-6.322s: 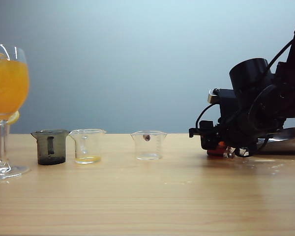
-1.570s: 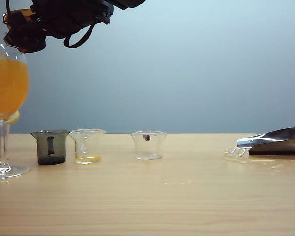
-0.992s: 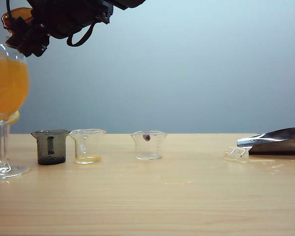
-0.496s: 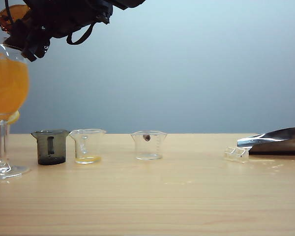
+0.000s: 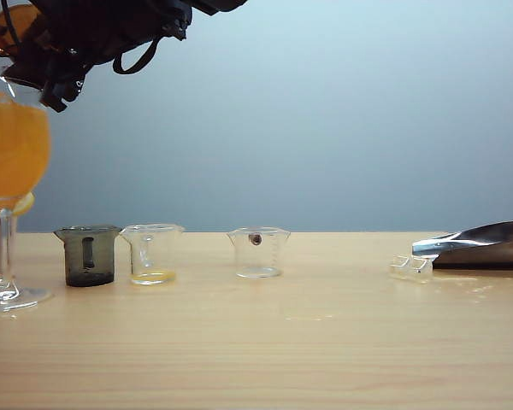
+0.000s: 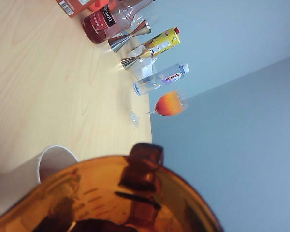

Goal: Pick up the fourth measuring cup from the left, pour the grenadine inside into the goblet, and finally put the measuring cup back in its original place.

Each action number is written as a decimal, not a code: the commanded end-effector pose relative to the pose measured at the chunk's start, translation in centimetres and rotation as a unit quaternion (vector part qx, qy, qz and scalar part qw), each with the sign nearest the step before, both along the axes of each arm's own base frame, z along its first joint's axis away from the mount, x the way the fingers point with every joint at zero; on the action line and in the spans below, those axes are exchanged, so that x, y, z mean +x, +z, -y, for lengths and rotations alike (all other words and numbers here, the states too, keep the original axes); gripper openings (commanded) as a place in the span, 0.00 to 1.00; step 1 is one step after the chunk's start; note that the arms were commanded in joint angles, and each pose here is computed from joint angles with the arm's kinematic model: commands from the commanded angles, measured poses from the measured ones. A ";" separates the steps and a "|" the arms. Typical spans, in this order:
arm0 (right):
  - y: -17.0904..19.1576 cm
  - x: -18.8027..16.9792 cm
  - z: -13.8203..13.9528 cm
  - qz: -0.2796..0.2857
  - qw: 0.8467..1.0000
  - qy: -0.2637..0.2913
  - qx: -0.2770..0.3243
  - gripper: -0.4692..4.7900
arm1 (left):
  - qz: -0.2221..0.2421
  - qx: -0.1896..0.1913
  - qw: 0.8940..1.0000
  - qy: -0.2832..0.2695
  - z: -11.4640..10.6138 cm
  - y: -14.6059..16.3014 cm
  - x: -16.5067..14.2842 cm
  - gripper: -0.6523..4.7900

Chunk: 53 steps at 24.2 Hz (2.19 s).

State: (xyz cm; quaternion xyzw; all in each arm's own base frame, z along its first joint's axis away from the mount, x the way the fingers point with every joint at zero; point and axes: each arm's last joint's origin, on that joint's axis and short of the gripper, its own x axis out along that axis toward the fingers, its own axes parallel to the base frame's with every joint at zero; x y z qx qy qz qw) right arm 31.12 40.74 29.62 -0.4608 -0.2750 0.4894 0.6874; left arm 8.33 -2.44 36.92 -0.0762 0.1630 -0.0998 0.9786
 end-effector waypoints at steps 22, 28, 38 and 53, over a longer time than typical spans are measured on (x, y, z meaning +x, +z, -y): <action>1.0 -0.7 -0.3 0.113 0.993 0.002 -0.025 0.08 | 0.008 -0.003 1.000 0.002 0.0 0.2 0.0 0.11; 1.0 -0.7 -0.3 0.125 0.992 0.003 -0.030 0.08 | 0.008 -0.003 1.000 0.002 0.0 0.2 0.0 0.11; 1.0 -0.7 -0.3 0.173 0.984 0.000 -0.050 0.08 | 0.008 -0.003 1.000 0.002 0.0 0.2 0.0 0.11; 1.4 -0.6 -0.2 0.244 0.968 -0.006 -0.060 0.08 | 0.007 -0.003 1.000 0.002 0.0 0.2 0.0 0.11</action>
